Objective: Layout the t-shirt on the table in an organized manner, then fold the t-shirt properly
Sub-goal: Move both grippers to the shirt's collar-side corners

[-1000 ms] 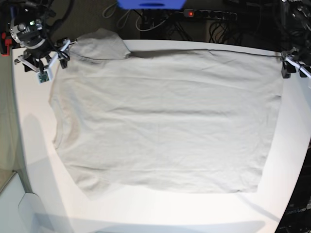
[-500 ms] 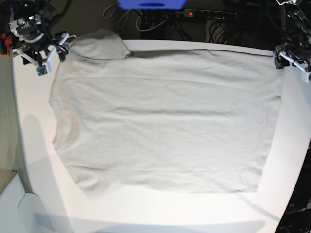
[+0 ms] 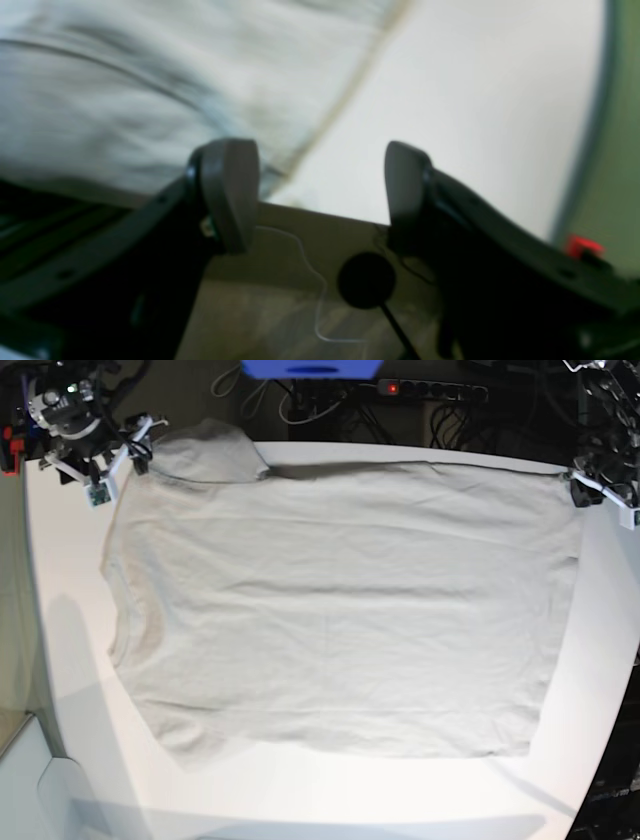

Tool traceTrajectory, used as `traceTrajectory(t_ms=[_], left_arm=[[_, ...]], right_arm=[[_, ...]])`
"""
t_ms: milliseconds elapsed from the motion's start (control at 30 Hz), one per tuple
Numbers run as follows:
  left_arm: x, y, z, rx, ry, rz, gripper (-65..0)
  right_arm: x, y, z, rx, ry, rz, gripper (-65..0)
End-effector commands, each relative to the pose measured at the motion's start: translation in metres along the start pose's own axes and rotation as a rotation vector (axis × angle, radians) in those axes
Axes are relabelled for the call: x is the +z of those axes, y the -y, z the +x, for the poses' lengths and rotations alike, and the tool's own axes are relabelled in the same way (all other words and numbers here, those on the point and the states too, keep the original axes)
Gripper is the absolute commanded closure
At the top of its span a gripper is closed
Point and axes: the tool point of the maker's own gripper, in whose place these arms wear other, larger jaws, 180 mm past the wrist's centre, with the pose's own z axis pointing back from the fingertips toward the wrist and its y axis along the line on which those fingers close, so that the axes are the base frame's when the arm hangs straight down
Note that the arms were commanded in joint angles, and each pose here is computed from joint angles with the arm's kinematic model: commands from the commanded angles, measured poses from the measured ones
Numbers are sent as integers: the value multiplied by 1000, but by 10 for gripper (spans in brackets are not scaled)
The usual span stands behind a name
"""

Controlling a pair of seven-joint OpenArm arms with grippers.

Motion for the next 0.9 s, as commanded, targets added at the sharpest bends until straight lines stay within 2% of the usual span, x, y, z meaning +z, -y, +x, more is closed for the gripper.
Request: traceTrajectory(t_ms=[0, 100, 200, 300, 700, 867], left_arm=[[0, 0, -14, -23, -75, 1, -142], [-1, 1, -12, -23, -69, 0, -140], [0, -1, -10, -27, -67, 4, -117], [1, -1, -6, -30, -55, 5, -4], [2, -2, -6, -29, -56, 7, -1], [2, -2, -6, -28, -55, 6, -1]], right_arm=[[4, -4, 3, 20, 13, 12, -403], [1, -15, 5, 34, 17, 44, -402], [0, -23, 5, 2, 21, 55, -403], [0, -25, 5, -8, 21, 59, -404], [1, -17, -2, -27, 5, 33, -404], [3, -5, -18, -44, -80, -1, -409]])
